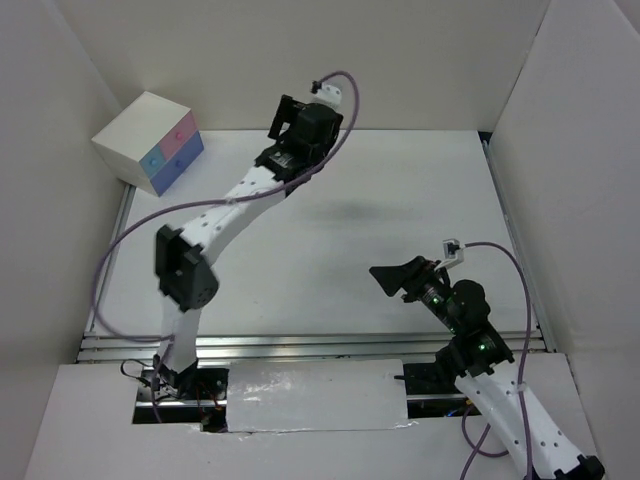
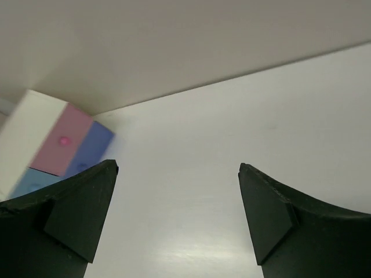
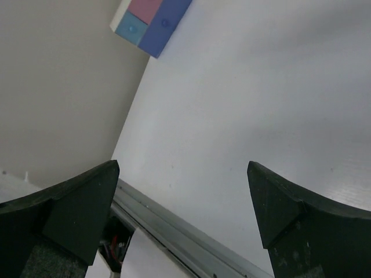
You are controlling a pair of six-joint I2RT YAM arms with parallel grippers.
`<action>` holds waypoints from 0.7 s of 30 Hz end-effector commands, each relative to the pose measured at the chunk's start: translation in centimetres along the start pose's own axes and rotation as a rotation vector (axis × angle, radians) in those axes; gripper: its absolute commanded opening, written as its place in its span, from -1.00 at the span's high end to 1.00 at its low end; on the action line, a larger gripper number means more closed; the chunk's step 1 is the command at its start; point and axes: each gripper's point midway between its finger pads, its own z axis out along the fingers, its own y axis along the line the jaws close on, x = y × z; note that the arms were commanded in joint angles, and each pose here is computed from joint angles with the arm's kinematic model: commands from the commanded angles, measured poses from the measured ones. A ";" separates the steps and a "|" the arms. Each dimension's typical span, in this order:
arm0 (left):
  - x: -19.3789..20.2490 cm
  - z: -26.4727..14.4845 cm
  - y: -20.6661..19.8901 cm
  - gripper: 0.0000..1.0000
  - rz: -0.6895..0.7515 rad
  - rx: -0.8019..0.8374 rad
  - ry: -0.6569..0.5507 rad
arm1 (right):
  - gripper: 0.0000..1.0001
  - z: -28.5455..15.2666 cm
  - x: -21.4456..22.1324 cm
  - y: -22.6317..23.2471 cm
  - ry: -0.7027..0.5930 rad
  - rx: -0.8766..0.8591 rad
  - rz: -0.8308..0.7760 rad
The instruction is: Organize the makeup
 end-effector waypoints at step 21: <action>20.0 -32.1 24.3 -0.99 -0.776 0.085 -0.104 | -1.00 -13.1 -13.8 10.6 -0.219 0.187 -0.402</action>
